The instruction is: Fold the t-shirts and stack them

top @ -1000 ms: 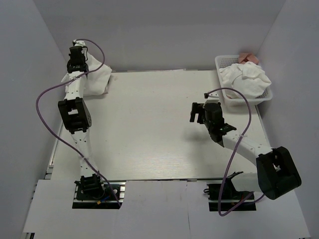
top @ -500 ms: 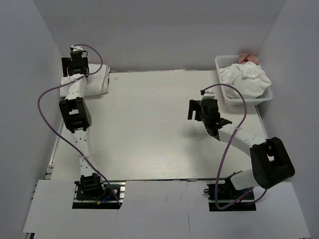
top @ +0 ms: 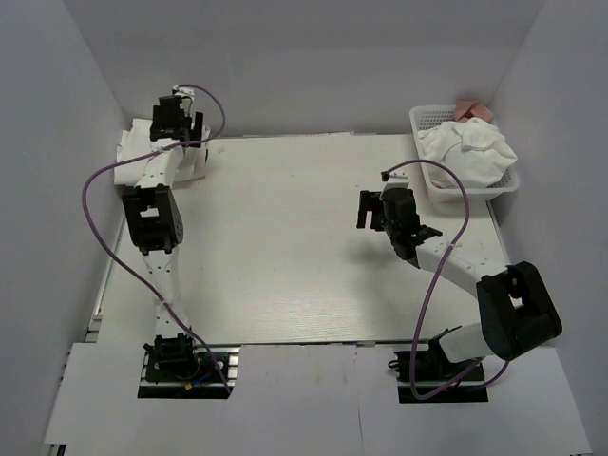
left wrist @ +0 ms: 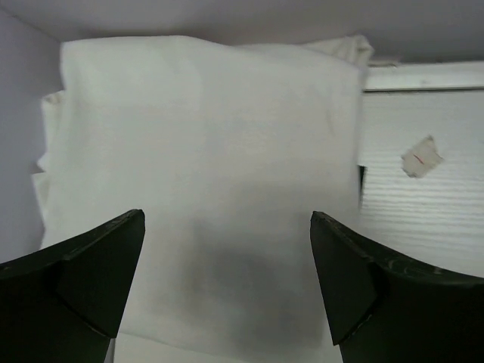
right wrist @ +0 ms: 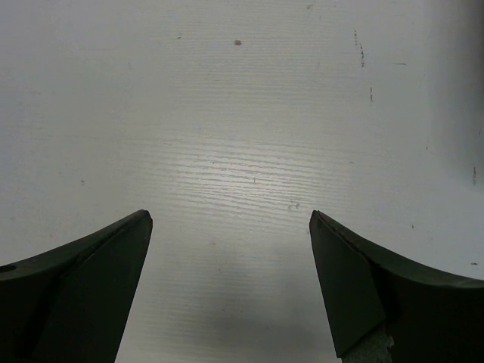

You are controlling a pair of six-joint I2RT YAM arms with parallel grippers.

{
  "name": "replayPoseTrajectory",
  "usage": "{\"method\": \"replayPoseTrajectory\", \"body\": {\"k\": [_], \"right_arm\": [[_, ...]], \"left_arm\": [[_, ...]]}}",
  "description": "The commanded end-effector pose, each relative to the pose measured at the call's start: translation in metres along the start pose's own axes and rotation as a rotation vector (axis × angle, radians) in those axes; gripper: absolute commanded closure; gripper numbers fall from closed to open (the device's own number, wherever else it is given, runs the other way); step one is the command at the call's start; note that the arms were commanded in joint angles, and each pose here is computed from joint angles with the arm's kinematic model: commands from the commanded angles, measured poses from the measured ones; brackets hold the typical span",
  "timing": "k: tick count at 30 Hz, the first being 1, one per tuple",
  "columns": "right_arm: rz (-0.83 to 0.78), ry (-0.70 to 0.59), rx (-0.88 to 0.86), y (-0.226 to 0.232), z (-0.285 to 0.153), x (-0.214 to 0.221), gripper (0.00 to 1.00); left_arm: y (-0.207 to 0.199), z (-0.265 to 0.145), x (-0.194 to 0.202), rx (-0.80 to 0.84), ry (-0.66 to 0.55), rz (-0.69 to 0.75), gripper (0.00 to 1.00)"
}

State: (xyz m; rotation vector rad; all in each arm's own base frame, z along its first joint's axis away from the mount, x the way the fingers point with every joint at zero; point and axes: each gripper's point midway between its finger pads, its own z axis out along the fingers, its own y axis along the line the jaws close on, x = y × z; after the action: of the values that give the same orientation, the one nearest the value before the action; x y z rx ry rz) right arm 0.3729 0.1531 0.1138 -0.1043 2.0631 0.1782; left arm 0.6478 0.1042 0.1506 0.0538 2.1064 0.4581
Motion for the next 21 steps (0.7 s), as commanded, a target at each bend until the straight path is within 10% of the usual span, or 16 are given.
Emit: {"method": "replayPoseTrajectory", "body": {"k": [1, 21], "right_arm": [[-0.011, -0.01, 0.025, -0.004, -0.001, -0.003, 0.1], [-0.034, 0.045, 0.065, -0.01, 0.01, 0.009, 0.1]], "left_arm": [[-0.028, -0.014, -0.014, 0.05, -0.021, 0.082, 0.0], [-0.031, 0.011, 0.039, -0.089, 0.089, 0.131, 0.09]]}}
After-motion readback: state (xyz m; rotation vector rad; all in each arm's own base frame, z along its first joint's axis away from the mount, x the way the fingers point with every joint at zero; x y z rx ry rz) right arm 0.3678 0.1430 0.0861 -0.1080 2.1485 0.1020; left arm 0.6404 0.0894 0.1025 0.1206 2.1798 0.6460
